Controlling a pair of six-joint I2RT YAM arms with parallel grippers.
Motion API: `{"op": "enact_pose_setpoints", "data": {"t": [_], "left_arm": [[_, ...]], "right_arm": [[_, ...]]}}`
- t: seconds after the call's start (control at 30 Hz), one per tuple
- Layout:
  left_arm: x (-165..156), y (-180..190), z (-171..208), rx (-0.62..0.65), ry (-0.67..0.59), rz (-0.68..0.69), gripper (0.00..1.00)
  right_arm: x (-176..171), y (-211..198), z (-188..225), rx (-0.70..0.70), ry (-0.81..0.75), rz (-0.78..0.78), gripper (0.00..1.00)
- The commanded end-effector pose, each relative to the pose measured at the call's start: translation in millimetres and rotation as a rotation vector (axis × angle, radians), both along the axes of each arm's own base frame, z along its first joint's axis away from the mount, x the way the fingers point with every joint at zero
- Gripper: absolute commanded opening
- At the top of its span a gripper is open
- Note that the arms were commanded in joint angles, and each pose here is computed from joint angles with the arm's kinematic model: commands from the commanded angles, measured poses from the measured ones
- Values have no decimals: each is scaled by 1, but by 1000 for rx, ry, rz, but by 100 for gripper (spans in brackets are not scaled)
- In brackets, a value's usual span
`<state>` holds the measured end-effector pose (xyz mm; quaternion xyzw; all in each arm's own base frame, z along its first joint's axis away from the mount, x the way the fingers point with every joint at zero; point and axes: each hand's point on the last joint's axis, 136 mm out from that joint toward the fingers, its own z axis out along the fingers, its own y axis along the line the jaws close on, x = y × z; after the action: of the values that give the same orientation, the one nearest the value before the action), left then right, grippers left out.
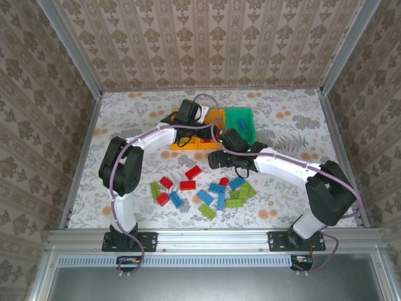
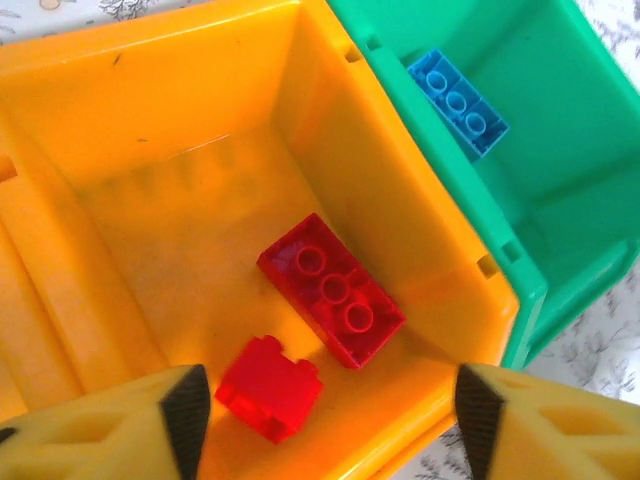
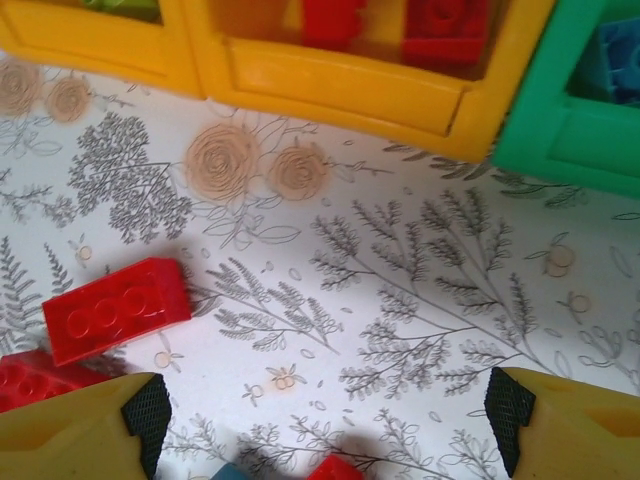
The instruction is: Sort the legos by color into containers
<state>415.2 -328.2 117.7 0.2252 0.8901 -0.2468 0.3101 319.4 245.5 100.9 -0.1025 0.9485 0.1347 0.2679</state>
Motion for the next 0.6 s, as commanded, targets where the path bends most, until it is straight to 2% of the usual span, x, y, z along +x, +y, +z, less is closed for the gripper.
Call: {"op": "enact_pose_setpoints", "data": {"t": [0.0,0.03,0.13,0.27,0.43,0.57], "left_arm": [[2,11,24,-38,-22,46,81],[0,15,28,-44,-23,61,84],[-4,38,37,-36,-33,128,100],[-13,88,38,20,-46,267,100],[-28,164,25,90,-37,481,100],[-42,193,17,114,-36,554,100]], "right_arm": [[-2,27,3,28,5,76,86],[-5,33,1,22,9,93,86],[-10,49,-5,11,62,86,86],[-19,58,-26,21,219,-76,87],[-30,83,-49,194,333,-248,88],[-27,95,-56,250,374,-329,88]]}}
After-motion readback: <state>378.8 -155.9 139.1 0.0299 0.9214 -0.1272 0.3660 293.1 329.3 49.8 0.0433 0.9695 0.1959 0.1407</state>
